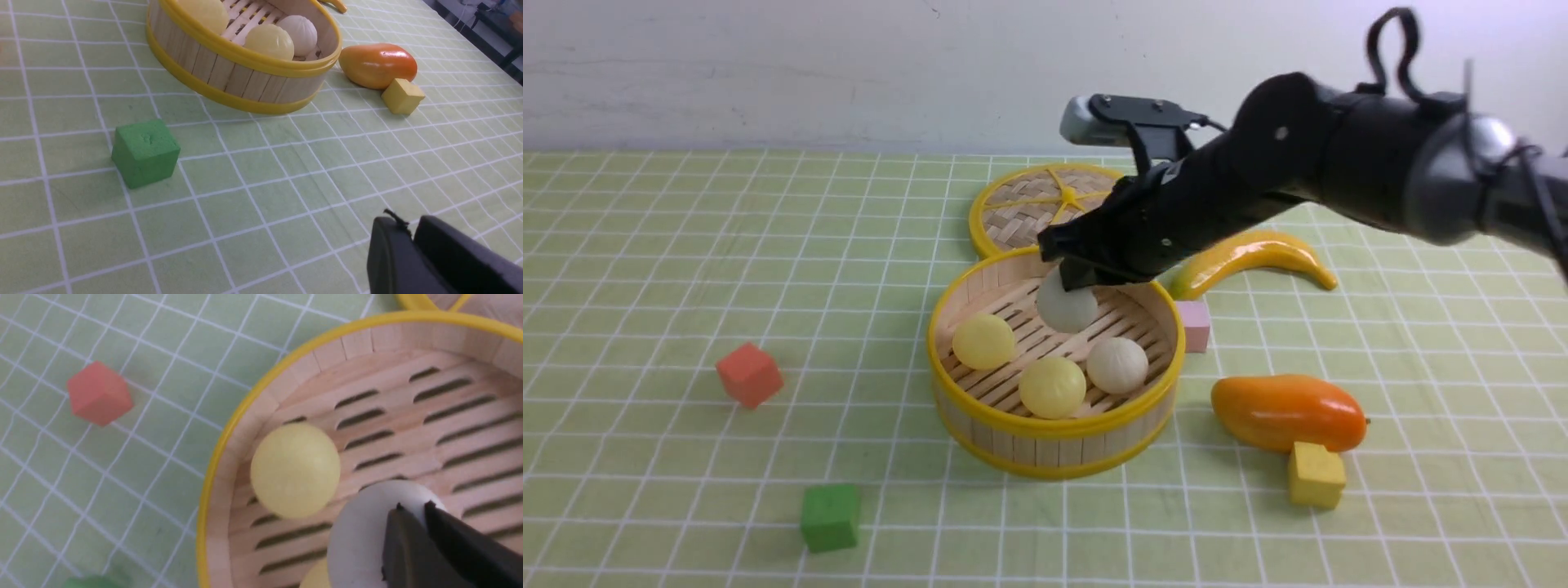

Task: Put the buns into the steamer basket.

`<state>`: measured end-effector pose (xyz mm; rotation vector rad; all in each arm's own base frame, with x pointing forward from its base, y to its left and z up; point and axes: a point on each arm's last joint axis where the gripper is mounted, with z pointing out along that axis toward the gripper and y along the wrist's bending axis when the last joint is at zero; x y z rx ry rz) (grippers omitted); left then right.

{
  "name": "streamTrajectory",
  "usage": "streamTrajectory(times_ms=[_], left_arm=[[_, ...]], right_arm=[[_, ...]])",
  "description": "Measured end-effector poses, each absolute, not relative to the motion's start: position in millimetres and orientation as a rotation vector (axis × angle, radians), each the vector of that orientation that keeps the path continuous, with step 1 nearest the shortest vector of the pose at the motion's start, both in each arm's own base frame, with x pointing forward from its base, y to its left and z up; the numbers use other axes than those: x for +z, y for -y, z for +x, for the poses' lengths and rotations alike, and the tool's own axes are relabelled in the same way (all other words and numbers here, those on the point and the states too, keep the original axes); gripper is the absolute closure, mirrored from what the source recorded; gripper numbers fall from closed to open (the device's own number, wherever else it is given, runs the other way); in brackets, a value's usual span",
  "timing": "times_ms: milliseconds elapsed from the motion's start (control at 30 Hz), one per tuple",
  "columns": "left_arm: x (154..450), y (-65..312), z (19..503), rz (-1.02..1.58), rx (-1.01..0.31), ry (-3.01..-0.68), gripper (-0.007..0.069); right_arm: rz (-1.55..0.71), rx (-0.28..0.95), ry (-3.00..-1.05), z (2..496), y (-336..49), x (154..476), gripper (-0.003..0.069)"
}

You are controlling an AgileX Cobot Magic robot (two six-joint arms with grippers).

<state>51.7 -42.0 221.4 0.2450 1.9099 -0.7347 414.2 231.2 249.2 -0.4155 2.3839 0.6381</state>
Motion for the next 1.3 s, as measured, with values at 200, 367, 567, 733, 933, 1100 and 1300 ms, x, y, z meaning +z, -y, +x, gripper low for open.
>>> streamTrajectory(times_ms=[200,367,567,733,933,1100,1300], left_arm=[[221.4,42.0,51.7,0.245,-0.735,-1.91,0.0541],[221.4,42.0,51.7,0.245,-0.735,-1.91,0.0536],[221.3,42.0,51.7,0.245,-0.734,-1.911,0.0533],[221.3,42.0,51.7,0.245,-0.734,-1.911,0.0525],[221.3,42.0,51.7,0.245,-0.734,-1.911,0.0519],[221.3,42.0,51.7,0.245,-0.734,-1.911,0.0515],[221.3,42.0,51.7,0.245,-0.734,-1.911,0.0515]], right_arm=[[-0.432,0.563,-2.396,443.9,-241.2,201.3,0.0464],[-0.453,0.536,-2.388,445.5,-240.7,200.9,0.0248],[-0.563,0.545,-2.39,410.5,-227.4,280.6,0.0115],[-0.56,0.467,-2.493,347.5,-191.7,354.8,0.0249],[-0.519,0.423,-2.602,277.7,-154.6,373.1,0.0542],[-0.536,0.43,-2.669,234.8,-135.3,380.8,0.0678],[-0.534,0.449,-2.609,217.5,-127.2,397.8,0.068]])
